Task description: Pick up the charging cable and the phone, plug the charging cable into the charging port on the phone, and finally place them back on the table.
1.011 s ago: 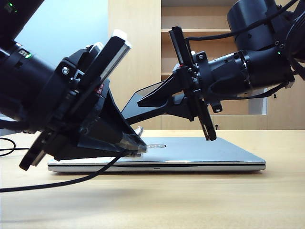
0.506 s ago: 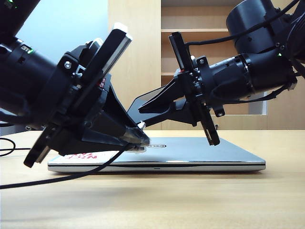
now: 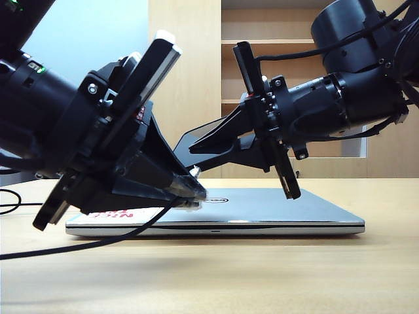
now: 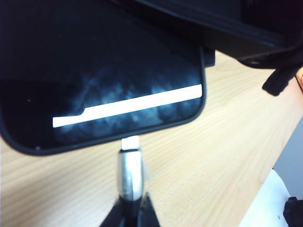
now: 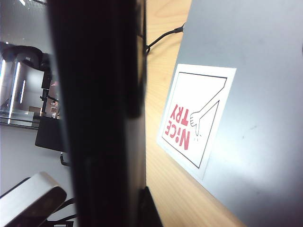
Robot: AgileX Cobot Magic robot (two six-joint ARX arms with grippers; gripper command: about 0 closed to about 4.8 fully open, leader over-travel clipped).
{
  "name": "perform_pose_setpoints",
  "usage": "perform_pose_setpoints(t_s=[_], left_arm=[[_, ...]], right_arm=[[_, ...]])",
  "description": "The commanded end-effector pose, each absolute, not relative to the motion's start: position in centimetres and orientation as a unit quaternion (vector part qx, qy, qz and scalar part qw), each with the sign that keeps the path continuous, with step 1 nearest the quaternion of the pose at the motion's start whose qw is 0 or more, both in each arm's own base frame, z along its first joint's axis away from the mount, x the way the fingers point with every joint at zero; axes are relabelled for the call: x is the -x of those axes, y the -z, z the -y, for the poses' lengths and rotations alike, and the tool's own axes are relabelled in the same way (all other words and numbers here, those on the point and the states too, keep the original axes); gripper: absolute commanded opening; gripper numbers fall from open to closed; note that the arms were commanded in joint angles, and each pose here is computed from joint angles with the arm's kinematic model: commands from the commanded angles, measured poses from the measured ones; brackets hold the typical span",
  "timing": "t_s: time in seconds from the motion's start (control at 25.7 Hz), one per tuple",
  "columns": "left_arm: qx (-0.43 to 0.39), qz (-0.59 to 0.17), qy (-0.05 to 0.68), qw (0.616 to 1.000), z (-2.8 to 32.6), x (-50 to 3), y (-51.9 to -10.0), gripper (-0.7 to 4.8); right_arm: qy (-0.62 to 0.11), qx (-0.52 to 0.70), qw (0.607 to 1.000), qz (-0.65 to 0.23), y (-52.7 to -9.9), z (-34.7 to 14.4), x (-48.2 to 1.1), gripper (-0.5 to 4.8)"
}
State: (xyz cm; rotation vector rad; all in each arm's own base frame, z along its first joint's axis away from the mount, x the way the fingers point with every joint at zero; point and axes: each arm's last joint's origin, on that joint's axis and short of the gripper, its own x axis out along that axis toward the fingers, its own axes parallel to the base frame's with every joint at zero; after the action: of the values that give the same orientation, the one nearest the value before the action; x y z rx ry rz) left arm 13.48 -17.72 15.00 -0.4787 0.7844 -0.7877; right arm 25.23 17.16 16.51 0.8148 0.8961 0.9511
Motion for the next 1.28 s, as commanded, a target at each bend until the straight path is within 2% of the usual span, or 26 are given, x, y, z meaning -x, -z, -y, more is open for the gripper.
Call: perform_pose_setpoints(t_s=[0.04,0.7,1.28], left_arm=[[0.233,-0.356,0.372,0.825,17.8,-13.7,-15.3,-0.07],[0.249,-0.338,0.352,0.836,17.0,-14.8,-15.5,-0.07],[0.250,-0.327,0.359,0.838,17.2,-15.0,-15.5,-0.07]], right_arm=[[-0.453,-0.366,0.714,-0.388,-17.2,-17.3,-25.3,-0.06],[-0.437,-0.368,0.727,-0.381,-17.2,-17.5,-25.3,-0.06],[-0.433,-0.383,0.714,-0.394,-17.2,-17.9,-25.0,-0.06]])
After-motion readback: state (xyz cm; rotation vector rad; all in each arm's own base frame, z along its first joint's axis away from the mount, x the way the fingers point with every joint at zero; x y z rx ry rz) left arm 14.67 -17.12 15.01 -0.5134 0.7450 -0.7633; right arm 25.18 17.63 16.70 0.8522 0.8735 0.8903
